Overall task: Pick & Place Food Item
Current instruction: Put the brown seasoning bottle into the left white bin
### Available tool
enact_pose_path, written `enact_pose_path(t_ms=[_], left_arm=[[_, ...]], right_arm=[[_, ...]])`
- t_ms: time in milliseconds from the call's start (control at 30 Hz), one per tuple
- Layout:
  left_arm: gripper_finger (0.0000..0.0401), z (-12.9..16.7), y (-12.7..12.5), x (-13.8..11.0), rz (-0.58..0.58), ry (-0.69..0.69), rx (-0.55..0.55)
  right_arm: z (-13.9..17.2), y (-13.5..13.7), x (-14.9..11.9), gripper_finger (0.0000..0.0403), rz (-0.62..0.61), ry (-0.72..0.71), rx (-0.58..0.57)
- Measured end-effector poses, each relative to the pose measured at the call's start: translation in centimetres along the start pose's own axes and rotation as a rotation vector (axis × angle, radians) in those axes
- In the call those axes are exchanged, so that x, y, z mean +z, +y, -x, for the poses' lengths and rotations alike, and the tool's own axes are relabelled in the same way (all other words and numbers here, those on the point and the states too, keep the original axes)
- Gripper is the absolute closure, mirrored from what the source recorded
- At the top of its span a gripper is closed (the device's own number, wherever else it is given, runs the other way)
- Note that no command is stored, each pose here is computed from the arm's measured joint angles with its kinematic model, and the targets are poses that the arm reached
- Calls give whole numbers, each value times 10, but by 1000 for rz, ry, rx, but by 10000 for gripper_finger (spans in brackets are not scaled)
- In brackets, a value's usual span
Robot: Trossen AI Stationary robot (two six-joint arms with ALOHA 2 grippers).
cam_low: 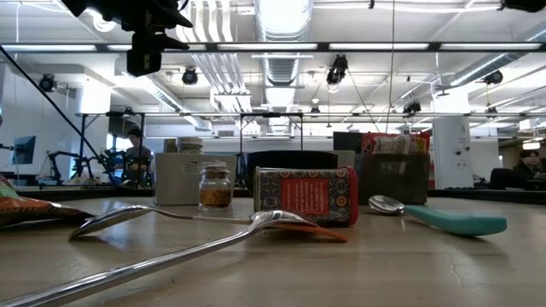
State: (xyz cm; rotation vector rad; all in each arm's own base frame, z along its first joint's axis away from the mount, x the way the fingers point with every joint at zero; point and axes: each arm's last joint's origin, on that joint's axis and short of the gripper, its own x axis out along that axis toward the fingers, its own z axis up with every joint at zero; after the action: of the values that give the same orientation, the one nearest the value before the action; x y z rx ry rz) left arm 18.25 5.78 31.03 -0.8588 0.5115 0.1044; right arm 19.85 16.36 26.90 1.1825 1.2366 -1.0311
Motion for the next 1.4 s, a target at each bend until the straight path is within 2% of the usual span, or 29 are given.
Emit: enact_pose_path(t_ms=[133,333,633,967,1400], left_arm=[[244,0,0,0,3,0,0],[244,0,0,0,24,2,1],[244,0,-1,-1,57,34,-39],[244,0,-1,-1,73,34,-39],[244,0,-1,-1,95,33,-40]], right_arm=[[-10,-8,-17,183,-29,13,8],[-29,-16,-28,183,-35,7,-6],[-58,-21,-27,183,-15,-15,-34],[-75,-33,-22,183,-10,-40,-100],[-105,-42,-15,183,-10,-16,-73]])
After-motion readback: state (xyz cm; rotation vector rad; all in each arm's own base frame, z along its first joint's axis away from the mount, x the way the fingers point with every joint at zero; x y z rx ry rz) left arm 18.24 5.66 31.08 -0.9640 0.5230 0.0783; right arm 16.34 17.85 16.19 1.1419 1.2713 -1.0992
